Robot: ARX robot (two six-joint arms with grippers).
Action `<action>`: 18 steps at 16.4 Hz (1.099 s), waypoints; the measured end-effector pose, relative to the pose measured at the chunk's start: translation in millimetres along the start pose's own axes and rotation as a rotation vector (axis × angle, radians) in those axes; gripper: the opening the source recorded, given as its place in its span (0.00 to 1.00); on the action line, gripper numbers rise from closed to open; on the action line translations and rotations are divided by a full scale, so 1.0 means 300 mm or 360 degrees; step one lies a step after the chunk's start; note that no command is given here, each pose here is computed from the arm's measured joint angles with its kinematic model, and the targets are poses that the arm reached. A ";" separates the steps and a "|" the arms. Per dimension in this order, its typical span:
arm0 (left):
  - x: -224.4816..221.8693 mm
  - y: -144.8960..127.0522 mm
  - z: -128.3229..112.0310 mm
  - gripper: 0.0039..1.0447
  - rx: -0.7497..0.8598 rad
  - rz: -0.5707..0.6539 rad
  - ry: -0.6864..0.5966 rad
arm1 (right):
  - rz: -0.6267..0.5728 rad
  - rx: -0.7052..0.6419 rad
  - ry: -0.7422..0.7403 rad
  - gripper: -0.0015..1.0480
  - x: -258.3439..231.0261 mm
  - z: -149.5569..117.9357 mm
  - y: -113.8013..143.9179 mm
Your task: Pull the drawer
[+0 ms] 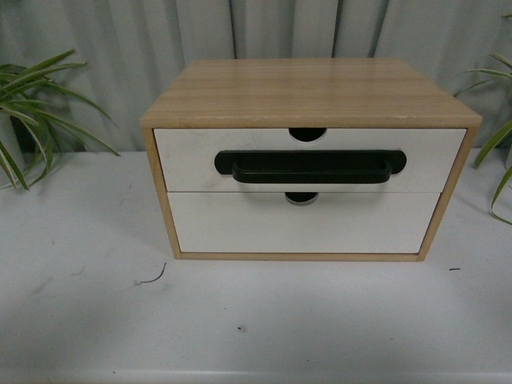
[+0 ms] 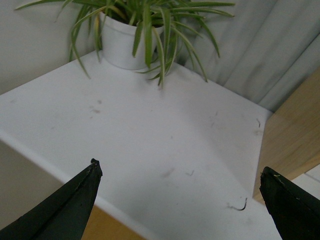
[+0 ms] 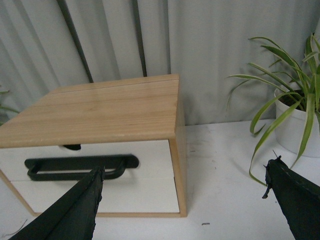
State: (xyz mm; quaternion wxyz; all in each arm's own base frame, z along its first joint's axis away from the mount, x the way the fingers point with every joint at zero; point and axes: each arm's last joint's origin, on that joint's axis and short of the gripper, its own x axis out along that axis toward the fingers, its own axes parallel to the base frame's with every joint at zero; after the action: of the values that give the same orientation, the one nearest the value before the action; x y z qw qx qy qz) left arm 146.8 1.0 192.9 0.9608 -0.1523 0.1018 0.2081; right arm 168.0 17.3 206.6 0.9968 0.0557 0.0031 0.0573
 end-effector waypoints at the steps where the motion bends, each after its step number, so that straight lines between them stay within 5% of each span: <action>1: 0.032 -0.024 0.022 0.94 -0.0013 -0.0031 -0.0011 | -0.0005 -0.0002 0.0003 0.94 0.057 0.021 0.001; 6: 0.215 -0.197 0.150 0.94 0.0024 -0.0237 -0.0047 | 0.0018 -0.0142 0.0123 0.94 0.349 0.084 0.064; 10: 0.331 -0.459 0.181 0.94 0.0416 -0.0638 0.0051 | 0.0227 -0.0532 0.0034 0.94 0.531 0.189 0.164; 14: 0.277 -0.635 0.209 0.94 0.1107 -0.1234 0.0126 | 0.0642 -0.1412 0.0035 0.94 0.550 0.151 0.145; 18: 0.232 -0.721 0.103 0.94 0.1742 -0.1604 0.0376 | 0.0977 -0.2245 0.0077 0.94 0.535 0.096 0.078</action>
State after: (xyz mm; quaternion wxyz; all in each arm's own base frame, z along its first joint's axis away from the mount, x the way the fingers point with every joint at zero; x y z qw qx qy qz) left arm 306.2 -150.7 257.8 0.8609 0.2975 0.2110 -0.3548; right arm 325.3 55.4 238.0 0.7354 -0.5961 -0.0280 0.3210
